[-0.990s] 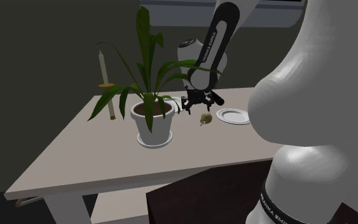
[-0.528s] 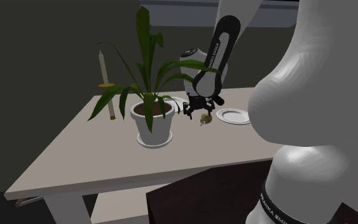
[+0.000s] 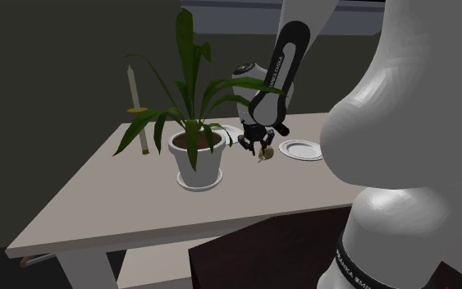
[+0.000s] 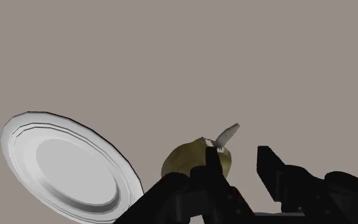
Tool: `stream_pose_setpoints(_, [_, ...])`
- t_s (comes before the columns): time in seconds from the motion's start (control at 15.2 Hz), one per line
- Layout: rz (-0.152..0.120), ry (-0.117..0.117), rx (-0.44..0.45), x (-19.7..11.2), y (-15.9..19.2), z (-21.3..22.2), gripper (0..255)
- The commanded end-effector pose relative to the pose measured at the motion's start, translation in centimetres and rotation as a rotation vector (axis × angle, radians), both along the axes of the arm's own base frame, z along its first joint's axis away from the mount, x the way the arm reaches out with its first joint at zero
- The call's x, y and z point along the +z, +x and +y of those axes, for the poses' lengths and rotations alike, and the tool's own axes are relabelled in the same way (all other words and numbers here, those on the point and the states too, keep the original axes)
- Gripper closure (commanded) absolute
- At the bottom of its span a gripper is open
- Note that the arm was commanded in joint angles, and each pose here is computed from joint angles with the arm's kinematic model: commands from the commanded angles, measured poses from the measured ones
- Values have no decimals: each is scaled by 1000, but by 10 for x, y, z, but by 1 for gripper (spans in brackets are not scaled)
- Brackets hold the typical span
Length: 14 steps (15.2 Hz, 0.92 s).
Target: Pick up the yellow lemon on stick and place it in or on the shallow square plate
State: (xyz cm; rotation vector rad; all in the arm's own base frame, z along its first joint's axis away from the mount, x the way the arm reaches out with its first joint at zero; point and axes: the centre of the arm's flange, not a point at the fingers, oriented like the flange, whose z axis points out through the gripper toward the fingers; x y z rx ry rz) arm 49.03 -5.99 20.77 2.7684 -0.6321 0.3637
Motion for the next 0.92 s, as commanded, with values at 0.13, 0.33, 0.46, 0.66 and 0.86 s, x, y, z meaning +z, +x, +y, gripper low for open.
stream_pose_setpoints(0.13, [0, 0, 0, 0, 0, 0, 255])
stream_pose_setpoints(0.33, [0, 0, 0, 0, 0, 0, 255])
stream_pose_setpoints(0.46, [0, 0, 0, 0, 0, 0, 255])
stream_pose_setpoints(0.66, [-7, 79, 23, 8, 4, -38, 0])
stream_pose_setpoints(0.86, [-12, 142, 41, 7, 8, -69, 0])
